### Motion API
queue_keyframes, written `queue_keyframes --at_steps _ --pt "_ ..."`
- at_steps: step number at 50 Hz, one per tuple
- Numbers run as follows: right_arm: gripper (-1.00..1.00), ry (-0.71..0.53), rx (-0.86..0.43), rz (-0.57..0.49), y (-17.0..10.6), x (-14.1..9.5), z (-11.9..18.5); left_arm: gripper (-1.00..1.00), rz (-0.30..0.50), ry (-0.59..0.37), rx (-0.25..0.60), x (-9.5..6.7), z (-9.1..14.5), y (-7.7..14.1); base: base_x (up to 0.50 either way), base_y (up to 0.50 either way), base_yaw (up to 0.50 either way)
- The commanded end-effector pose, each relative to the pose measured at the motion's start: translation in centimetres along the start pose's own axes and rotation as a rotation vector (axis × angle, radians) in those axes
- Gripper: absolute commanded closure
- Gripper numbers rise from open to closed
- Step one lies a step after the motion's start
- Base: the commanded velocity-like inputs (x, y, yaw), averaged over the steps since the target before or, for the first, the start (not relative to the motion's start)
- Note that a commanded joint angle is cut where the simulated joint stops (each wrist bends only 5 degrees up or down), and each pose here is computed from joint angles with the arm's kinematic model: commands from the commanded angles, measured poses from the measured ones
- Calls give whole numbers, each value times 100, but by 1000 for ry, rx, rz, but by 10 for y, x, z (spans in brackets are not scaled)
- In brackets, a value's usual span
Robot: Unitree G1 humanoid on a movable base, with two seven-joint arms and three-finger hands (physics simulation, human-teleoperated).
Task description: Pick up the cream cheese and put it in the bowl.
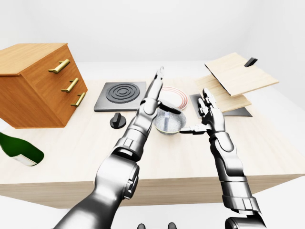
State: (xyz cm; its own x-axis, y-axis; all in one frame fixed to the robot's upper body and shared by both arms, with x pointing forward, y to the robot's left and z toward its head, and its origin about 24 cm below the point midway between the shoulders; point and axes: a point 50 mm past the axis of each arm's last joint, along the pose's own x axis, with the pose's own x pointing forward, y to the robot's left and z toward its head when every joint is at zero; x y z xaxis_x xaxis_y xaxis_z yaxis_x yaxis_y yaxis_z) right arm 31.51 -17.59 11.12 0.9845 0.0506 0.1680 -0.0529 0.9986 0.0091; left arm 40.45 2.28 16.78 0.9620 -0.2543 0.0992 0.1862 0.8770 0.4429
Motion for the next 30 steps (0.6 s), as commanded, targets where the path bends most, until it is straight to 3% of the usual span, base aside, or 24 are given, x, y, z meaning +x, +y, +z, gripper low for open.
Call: queue_keyframes --at_steps 1,4,5,7,10,13,15,17,19,23,25,30 --pt "-100 7 5 -12 -1 0 -2 -100 -25 -176 -272 -38 -17 28 0 0 0" --pt "-100 13 -3 -22 -1 1 -3 -100 -23 -55 -267 -58 -62 25 0 0 0" --pt "-100 18 -26 -30 -2 1 -3 -100 -15 64 -256 -67 -94 22 0 0 0" --pt "-100 5 -47 -56 -4 1 -3 -100 -11 173 -270 -77 -122 21 0 0 0" --pt "-100 -7 -44 -62 -4 1 -2 -100 18 340 -284 -90 -158 22 0 0 0" --pt "-100 -19 -35 -69 -4 1 -2 -100 63 497 -246 -104 -188 25 0 0 0" --pt "-100 -30 -28 -66 -4 2 -1 -100 82 564 -290 -112 -200 25 0 0 0" --pt "-100 -45 -28 -67 -4 2 0 -100 76 576 -386 -117 -204 21 0 0 0" --pt "-100 -65 -39 -82 -5 2 1 -100 76 570 -405 -118 -204 20 0 0 0" --pt "-100 -109 -122 -122 -8 3 4 -100 60 500 -529 -115 -197 20 0 0 0" --pt "-100 -101 -89 -113 -7 2 3 -100 49 502 -577 -116 -199 19 0 0 0" --pt "-100 -108 -99 -80 -5 3 4 -100 73 502 -574 -115 -199 23 0 0 0"
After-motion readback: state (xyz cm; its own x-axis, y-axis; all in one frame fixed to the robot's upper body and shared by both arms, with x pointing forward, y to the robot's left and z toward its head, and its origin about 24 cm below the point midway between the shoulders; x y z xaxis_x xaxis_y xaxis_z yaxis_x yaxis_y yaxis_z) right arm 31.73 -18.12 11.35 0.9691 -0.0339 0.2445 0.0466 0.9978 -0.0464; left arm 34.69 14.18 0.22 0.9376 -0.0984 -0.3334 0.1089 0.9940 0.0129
